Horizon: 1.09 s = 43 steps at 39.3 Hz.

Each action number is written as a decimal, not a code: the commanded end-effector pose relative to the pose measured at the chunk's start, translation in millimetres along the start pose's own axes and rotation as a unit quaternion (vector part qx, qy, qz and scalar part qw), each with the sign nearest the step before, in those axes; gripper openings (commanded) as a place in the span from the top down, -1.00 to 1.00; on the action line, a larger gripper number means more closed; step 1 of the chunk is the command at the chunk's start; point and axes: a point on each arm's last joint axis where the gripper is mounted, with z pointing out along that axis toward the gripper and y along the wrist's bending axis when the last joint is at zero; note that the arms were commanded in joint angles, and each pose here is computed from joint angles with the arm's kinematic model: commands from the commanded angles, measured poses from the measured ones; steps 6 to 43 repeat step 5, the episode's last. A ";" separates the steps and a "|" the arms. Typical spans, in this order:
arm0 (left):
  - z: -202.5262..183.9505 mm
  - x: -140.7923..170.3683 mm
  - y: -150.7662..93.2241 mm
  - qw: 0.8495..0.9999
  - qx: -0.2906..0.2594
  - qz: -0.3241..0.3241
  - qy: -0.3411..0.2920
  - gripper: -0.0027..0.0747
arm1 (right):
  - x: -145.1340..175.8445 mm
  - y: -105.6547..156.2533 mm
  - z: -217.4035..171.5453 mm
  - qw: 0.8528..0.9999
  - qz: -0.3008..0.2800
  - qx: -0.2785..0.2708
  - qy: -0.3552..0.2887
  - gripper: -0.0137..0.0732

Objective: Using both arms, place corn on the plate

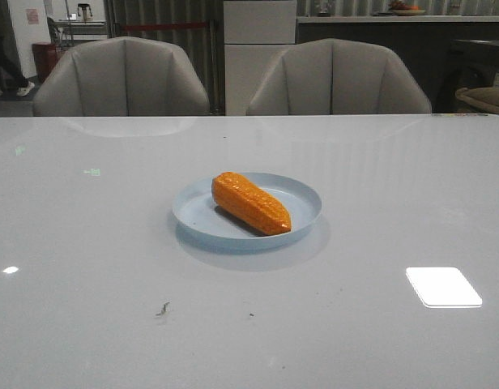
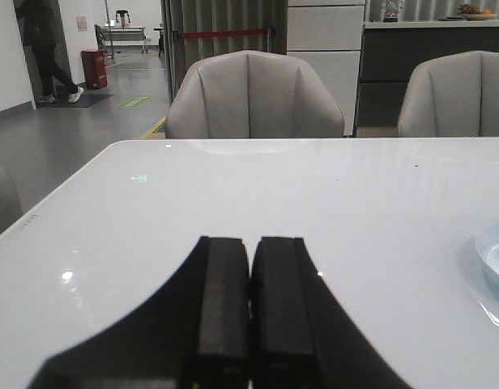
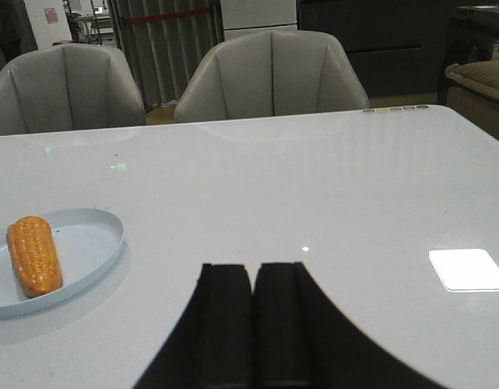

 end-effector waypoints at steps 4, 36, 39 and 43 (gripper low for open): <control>0.0 3.9 1.1 0.999 -0.007 -0.008 -0.032 0.69 | -16.5 0.5 -3.4 0.998 0.002 0.001 -0.067 0.54; 0.0 3.9 1.1 0.999 -0.007 -0.008 -0.032 0.69 | -16.5 0.5 -3.4 0.998 0.002 0.001 -0.067 0.54; 0.0 3.9 1.1 0.999 -0.007 -0.008 -0.032 0.69 | -16.5 0.5 -3.4 0.998 0.002 0.001 -0.067 0.54; 0.0 3.9 1.1 0.999 -0.007 -0.008 -0.032 0.69 | -16.5 0.5 -3.4 0.998 0.002 0.001 -0.067 0.54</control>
